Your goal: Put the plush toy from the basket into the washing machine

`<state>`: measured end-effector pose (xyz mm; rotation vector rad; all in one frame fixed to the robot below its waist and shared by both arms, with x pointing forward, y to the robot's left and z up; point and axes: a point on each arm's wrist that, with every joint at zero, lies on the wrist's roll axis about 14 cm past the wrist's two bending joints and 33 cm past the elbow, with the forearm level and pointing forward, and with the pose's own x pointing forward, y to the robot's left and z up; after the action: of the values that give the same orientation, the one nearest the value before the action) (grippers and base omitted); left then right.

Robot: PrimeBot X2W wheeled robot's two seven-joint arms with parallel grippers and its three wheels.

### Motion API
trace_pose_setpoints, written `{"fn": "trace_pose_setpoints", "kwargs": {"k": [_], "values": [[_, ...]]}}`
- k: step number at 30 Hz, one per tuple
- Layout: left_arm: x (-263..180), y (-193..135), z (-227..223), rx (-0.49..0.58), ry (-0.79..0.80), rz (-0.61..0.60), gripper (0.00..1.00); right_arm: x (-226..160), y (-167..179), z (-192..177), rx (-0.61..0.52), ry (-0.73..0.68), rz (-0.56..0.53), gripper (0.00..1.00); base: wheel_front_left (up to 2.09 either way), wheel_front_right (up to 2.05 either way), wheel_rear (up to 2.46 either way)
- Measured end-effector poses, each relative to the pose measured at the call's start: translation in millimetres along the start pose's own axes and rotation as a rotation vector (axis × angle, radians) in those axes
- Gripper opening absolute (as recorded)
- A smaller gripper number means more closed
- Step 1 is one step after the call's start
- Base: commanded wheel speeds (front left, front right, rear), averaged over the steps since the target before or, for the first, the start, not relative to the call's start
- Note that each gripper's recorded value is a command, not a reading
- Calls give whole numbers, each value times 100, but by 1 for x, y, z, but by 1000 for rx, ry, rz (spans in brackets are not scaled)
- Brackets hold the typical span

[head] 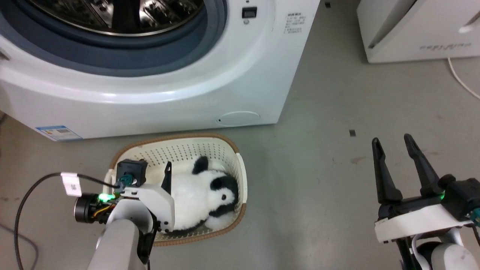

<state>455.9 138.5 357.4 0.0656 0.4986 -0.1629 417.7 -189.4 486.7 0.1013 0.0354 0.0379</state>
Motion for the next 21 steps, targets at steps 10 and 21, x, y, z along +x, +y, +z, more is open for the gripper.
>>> {"fn": "trace_pose_setpoints", "kwargs": {"k": [10,21], "values": [[40,-2,-47,26,186,-36,100,19,-11,-23,28,33,-27,100,0,0,0],[70,-7,-107,47,415,-84,100,37,-21,-49,32,64,-49,100,0,0,0]]}}
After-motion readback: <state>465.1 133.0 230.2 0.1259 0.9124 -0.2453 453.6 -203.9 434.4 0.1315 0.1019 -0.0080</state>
